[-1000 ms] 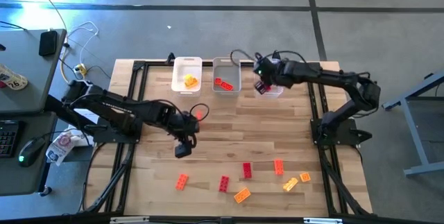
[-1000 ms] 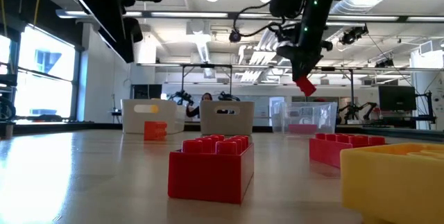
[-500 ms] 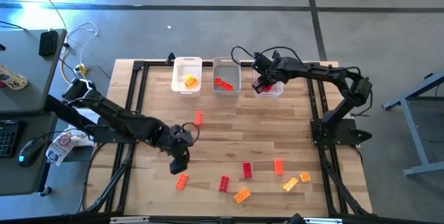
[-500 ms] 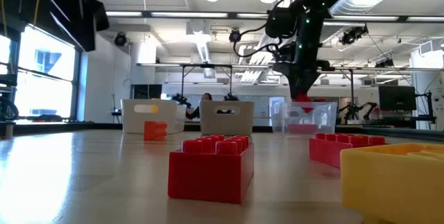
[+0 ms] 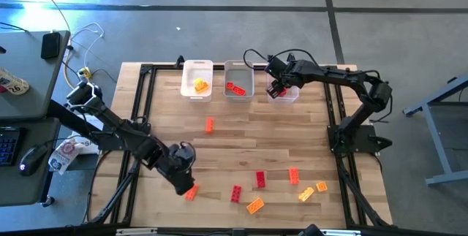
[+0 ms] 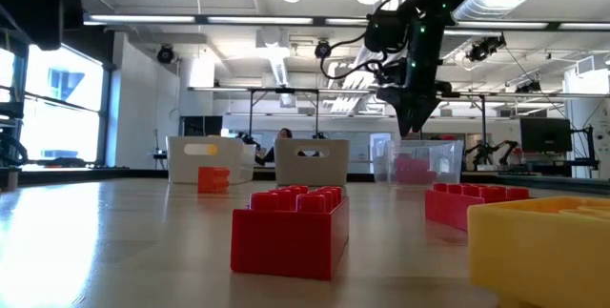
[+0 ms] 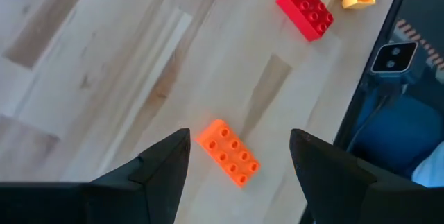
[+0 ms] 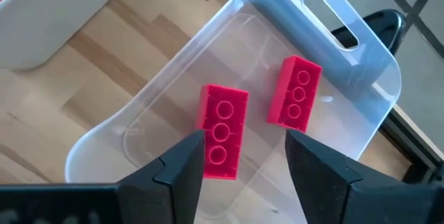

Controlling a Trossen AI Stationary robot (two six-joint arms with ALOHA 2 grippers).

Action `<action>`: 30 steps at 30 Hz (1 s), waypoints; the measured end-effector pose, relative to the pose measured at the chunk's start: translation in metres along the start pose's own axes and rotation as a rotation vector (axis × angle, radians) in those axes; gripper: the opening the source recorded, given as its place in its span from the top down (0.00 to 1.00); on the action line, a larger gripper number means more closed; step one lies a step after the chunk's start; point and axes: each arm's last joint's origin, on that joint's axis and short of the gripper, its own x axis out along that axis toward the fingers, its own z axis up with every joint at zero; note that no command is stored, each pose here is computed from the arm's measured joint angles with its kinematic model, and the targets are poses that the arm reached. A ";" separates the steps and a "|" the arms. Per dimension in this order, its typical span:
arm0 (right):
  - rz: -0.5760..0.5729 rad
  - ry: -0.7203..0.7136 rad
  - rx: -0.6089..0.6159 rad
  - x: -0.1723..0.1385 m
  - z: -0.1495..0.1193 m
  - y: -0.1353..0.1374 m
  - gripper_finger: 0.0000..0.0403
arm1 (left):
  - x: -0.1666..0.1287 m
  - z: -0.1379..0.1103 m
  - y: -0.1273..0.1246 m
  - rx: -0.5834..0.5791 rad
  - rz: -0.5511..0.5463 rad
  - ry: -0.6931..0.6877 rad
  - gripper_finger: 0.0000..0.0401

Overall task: Sort & place blocks by color
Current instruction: Put the orange game piece into the gray bin

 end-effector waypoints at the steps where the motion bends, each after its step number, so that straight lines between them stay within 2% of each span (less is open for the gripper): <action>1: 0.002 0.000 -0.002 0.000 0.000 0.000 0.54 | 0.000 -0.002 -0.001 -0.016 0.000 -0.003 0.41; 8: 0.003 -0.029 0.007 -0.008 0.003 -0.003 0.53 | 0.008 -0.017 -0.008 -0.124 0.016 0.024 0.41; 16: 0.026 -0.128 0.035 -0.033 0.024 -0.007 0.53 | 0.030 -0.027 -0.013 -0.220 0.078 0.049 0.41; 22: 0.038 -0.180 0.055 -0.046 0.035 -0.010 0.53 | 0.050 -0.033 -0.016 -0.248 0.113 0.089 0.41; 30: 0.041 -0.191 0.059 -0.048 0.037 -0.010 0.53 | 0.073 -0.040 -0.017 -0.293 0.158 0.101 0.41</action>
